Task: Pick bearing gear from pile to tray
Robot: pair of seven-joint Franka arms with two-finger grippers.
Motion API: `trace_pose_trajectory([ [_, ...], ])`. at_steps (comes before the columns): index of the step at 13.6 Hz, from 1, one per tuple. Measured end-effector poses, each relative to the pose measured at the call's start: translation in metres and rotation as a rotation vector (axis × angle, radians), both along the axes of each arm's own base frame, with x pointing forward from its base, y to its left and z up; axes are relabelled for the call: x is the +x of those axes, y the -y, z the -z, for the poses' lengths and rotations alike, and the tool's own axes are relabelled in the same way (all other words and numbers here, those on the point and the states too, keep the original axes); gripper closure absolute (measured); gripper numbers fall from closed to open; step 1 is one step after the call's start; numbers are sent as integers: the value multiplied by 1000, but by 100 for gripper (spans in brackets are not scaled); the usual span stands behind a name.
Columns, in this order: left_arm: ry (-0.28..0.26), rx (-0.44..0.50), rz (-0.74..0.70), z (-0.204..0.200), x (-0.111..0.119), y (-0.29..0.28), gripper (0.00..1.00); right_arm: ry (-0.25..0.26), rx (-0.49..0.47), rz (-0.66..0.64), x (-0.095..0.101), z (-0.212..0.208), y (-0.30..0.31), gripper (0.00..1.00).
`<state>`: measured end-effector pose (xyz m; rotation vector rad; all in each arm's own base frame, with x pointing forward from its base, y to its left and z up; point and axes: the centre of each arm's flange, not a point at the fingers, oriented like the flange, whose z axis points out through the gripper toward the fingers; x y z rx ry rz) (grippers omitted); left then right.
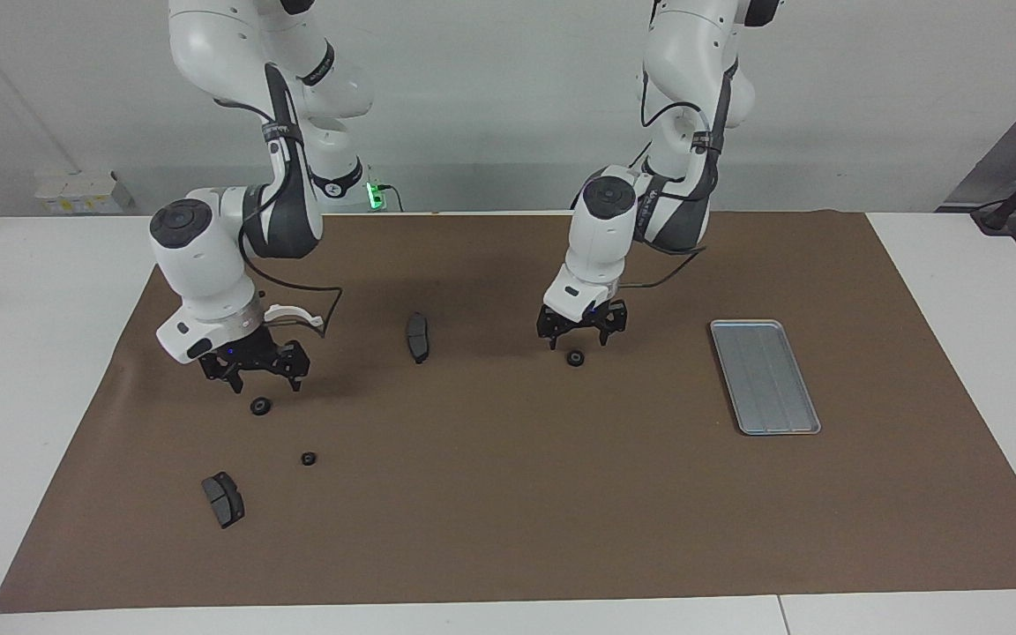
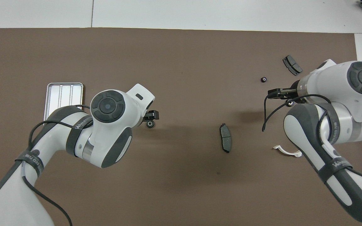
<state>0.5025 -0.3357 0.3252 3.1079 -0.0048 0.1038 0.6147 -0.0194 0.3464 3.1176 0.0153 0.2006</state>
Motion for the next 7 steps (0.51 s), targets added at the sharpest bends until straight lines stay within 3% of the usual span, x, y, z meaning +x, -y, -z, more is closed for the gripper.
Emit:
trace_pose_trajectory([
  [7,14,-3,21,23,-2,-8,4,-11,7,8,5,51,17,0],
])
